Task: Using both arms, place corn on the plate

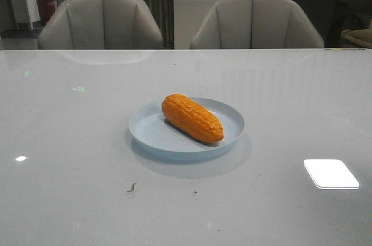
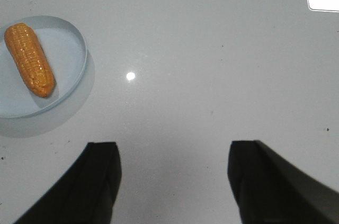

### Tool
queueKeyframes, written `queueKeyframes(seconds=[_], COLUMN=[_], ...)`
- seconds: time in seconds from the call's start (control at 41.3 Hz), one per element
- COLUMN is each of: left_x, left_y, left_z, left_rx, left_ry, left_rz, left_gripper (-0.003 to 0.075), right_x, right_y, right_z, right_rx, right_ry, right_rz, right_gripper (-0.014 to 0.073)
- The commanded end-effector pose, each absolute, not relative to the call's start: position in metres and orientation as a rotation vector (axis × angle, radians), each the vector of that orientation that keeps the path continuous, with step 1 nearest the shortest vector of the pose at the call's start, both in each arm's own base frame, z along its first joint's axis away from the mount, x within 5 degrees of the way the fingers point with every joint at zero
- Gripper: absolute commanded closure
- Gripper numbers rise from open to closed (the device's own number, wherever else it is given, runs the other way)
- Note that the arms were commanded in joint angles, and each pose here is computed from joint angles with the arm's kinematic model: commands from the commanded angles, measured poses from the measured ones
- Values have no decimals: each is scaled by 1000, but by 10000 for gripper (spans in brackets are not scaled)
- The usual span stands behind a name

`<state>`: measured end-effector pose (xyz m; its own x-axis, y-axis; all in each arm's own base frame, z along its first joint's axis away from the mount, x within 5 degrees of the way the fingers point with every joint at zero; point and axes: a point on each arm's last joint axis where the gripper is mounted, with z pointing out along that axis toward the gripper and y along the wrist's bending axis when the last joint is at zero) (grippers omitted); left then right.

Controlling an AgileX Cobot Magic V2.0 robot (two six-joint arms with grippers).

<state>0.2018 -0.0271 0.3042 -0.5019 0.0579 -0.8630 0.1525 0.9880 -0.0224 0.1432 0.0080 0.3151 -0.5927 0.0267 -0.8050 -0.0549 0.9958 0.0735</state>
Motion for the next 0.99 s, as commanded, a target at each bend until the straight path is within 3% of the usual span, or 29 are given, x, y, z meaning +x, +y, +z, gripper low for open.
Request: queueKeyframes(seconds=[0.0,0.194,0.411,0.799,0.968], left_x=[195,154,97,53,56], left_y=[-25,-17,-10,-5,-5], left_z=[327,328,278,216,202], left_rx=[118,166,148,133,132], left_ry=[1964,1740,1480,1337,1460], left_rz=[-123,-30,-6,-5,12], left_gripper=[627,627,627,627,627], right_x=[147,147,147,147,147], right_y=[7,7,7,7,7], right_z=[331,331,331,331,330], right_rx=[-16,-16,-16,-16,-15], right_ry=[2095,2095,2095,2095,2098], right_rz=[102,102,102,102,102], right_gripper=[53,53,53,53,53])
